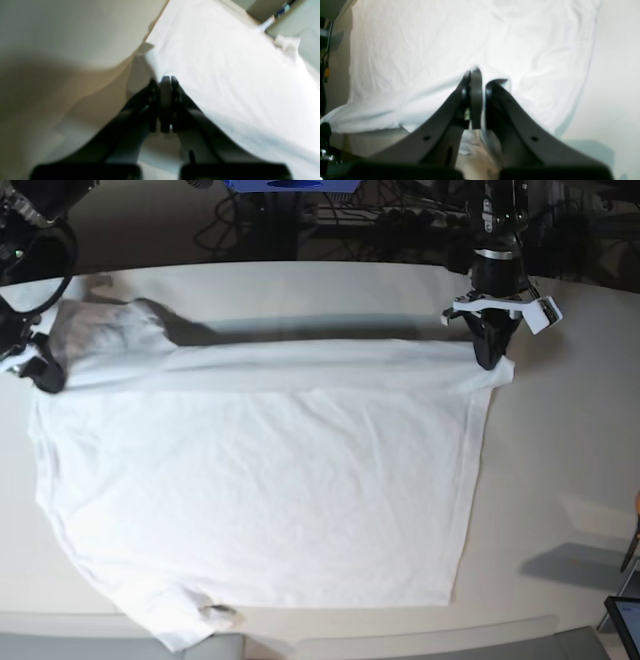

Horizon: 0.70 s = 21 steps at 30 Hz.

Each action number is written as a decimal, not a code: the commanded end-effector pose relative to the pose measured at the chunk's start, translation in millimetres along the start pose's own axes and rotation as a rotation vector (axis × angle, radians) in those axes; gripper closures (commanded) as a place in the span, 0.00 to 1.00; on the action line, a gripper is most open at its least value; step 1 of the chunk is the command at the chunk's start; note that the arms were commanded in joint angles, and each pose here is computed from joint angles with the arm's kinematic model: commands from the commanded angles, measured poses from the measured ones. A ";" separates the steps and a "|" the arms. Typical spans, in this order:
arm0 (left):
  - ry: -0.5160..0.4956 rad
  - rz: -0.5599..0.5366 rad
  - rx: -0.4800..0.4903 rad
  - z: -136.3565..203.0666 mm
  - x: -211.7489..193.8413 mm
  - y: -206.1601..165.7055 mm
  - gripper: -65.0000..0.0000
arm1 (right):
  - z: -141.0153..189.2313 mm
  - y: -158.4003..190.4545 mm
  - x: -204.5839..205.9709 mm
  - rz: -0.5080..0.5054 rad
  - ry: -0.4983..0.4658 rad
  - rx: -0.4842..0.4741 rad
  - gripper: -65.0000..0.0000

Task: Fold the T-shirt properly
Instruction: 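Lift the gripped edge with both grippers and fold it over the shirt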

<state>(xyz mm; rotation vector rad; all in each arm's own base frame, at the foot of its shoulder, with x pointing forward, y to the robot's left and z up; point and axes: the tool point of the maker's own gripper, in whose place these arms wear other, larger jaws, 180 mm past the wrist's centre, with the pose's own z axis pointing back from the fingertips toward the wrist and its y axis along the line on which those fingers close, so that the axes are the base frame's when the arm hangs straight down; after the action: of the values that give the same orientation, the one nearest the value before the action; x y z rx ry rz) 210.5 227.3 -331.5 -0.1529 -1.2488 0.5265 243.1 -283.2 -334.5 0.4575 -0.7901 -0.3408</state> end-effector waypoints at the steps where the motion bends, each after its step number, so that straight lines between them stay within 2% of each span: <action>1: -0.038 0.010 0.019 1.8 10.4 2.9 1.00 | 2.9 1.0 19.5 0.022 -0.057 0.006 1.00; 6: -0.038 0.068 0.077 -6.2 15.1 12.0 1.00 | -10.4 1.3 28.5 -0.011 -0.060 0.035 1.00; 14: -0.029 0.093 0.058 -24.8 22.2 3.8 1.00 | -19.5 -7.1 50.3 -0.041 -0.075 0.052 1.00; 19: -0.017 0.115 0.070 -39.3 13.8 8.2 1.00 | -42.9 1.1 53.6 -0.049 -0.027 0.101 1.00; 21: -0.009 0.125 0.077 -45.2 9.3 10.7 1.00 | -48.8 5.4 58.3 -0.047 -0.038 0.114 1.00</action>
<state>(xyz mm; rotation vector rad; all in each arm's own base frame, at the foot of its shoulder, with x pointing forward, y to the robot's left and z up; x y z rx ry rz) 246.9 240.5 -355.9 -0.1834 -1.1747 0.6841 308.5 -280.8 -345.2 0.5941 -0.7733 -0.3576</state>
